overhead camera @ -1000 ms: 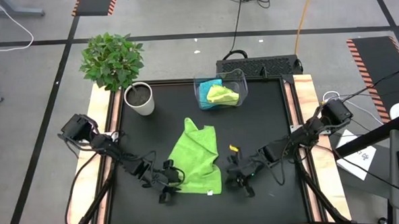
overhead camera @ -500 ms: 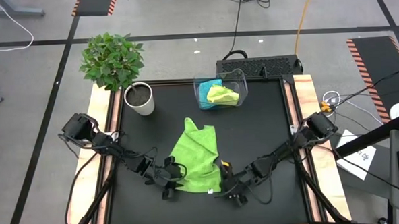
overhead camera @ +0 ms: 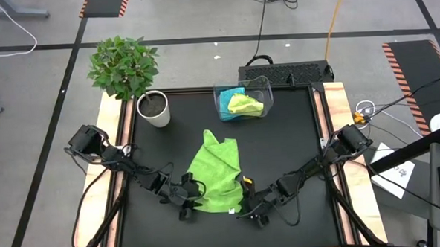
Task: Fold microfiber towels
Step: Fold the green microfiber cloth
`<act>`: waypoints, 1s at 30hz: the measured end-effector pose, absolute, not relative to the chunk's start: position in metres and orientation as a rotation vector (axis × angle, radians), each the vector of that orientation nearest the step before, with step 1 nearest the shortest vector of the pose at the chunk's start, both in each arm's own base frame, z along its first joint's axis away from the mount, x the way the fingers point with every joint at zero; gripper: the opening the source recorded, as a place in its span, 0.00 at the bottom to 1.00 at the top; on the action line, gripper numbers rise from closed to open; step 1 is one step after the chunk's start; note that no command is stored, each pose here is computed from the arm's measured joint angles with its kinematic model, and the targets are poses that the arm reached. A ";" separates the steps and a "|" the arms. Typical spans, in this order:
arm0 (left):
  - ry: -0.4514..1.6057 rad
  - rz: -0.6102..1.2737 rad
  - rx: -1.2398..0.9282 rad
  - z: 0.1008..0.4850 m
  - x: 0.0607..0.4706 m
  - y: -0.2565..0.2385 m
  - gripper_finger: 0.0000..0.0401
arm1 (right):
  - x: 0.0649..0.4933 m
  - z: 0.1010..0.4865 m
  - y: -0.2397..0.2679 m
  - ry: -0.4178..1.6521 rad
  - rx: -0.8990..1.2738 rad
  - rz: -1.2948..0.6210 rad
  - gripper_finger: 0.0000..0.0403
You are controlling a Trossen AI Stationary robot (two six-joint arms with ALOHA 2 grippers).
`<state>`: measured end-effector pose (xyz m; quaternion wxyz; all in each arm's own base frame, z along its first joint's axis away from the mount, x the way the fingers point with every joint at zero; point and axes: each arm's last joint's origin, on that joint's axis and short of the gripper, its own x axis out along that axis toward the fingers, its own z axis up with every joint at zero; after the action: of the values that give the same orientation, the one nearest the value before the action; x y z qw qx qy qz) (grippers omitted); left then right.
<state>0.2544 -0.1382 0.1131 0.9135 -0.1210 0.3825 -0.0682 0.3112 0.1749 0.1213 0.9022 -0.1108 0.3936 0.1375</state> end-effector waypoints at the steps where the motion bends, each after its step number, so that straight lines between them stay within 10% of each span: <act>1: 0.787 -0.141 -0.250 0.113 0.254 -0.138 0.41 | 0.311 0.122 0.175 0.810 -0.236 0.287 0.26; 14: 0.775 -0.169 -0.187 0.115 0.254 -0.138 0.41 | 0.312 0.112 0.175 0.835 -0.272 0.309 0.02; 30: 0.809 -0.283 0.040 0.155 0.210 -0.155 0.41 | 0.309 0.161 0.166 0.704 -0.250 0.281 0.00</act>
<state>0.2104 -0.1547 0.1546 0.9093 0.0194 0.3924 -0.1373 0.3095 0.1664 0.1606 0.9215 -0.1217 0.3427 0.1366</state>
